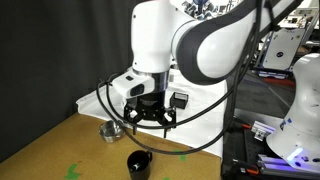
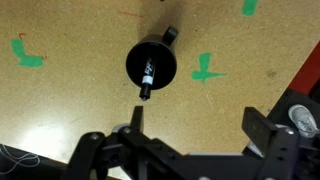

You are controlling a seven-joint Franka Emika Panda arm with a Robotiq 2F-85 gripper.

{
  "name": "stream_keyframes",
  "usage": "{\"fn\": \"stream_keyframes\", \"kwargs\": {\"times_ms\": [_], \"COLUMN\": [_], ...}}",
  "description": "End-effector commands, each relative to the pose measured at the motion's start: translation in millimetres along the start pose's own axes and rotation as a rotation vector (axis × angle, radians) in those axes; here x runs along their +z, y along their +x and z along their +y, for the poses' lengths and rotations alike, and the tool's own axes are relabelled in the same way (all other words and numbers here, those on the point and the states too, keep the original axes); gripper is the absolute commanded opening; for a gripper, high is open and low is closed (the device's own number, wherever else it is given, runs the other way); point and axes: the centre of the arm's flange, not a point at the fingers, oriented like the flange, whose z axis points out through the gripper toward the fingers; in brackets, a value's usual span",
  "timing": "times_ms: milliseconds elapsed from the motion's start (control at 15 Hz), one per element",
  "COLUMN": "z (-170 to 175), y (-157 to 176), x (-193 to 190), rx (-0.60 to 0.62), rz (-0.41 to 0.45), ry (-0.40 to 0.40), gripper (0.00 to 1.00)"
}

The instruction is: Move the marker in the black cup to the table

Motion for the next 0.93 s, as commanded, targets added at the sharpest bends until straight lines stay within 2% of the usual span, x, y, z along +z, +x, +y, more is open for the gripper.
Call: {"fn": "stream_keyframes", "kwargs": {"times_ms": [0,333,667,867], "z": [36.6,48.2,48.8,54.1], "y": [-11.8,-28.3,-31.7,-32.9], "x": [22.2,57.3,89.2,99.5], "rx": [-0.036,0.077,0.141,0.108], "rz": [0.12,0.241,0.256,0.232], "ry": [-0.015,-0.01,0.025,0.042], "gripper": [1.0,1.0,1.0,1.0]}}
